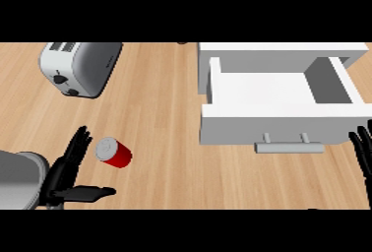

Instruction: Pick up the can, place it into the drawer and close the drawer

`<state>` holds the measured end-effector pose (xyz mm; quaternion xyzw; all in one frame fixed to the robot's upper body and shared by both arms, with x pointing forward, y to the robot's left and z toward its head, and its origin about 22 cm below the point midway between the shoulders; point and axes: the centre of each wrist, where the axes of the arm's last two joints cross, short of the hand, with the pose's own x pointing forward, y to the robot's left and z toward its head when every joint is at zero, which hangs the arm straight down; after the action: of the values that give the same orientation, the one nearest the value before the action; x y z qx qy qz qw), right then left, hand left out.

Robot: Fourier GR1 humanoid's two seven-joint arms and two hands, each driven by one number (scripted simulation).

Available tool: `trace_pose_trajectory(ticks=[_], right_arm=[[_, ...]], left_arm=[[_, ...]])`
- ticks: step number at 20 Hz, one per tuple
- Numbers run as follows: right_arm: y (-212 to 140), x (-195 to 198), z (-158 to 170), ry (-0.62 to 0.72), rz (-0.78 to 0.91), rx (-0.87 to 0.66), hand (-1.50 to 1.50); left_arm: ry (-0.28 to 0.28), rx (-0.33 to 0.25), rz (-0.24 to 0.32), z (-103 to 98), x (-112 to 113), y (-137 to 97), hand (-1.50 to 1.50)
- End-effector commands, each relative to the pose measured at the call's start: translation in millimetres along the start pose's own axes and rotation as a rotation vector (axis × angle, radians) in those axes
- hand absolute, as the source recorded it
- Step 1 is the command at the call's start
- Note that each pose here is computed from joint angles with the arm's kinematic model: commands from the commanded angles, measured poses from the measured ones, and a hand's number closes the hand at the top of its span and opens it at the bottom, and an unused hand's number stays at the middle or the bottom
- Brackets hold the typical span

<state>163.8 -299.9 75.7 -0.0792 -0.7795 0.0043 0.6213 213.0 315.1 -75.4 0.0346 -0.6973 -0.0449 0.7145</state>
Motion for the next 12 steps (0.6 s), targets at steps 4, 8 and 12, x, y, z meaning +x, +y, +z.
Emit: trace_pose_trajectory(ticks=[4,8,12], right_arm=[[5.7,5.7,0.3,-0.014,-0.006,-0.023,-1.5],[-13.7,6.7,7.3,-0.028,-0.005,-0.019,-1.5],[9.5,13.4,-6.3,-0.012,-0.005,0.004,-1.5]], left_arm=[[0.025,0.007,0.027,5.4,-5.4,15.9,-1.5],[0.001,0.014,0.039,-11.0,-26.8,8.6,-1.5],[0.023,-0.004,0.029,-23.1,-14.7,-13.4,-1.5]])
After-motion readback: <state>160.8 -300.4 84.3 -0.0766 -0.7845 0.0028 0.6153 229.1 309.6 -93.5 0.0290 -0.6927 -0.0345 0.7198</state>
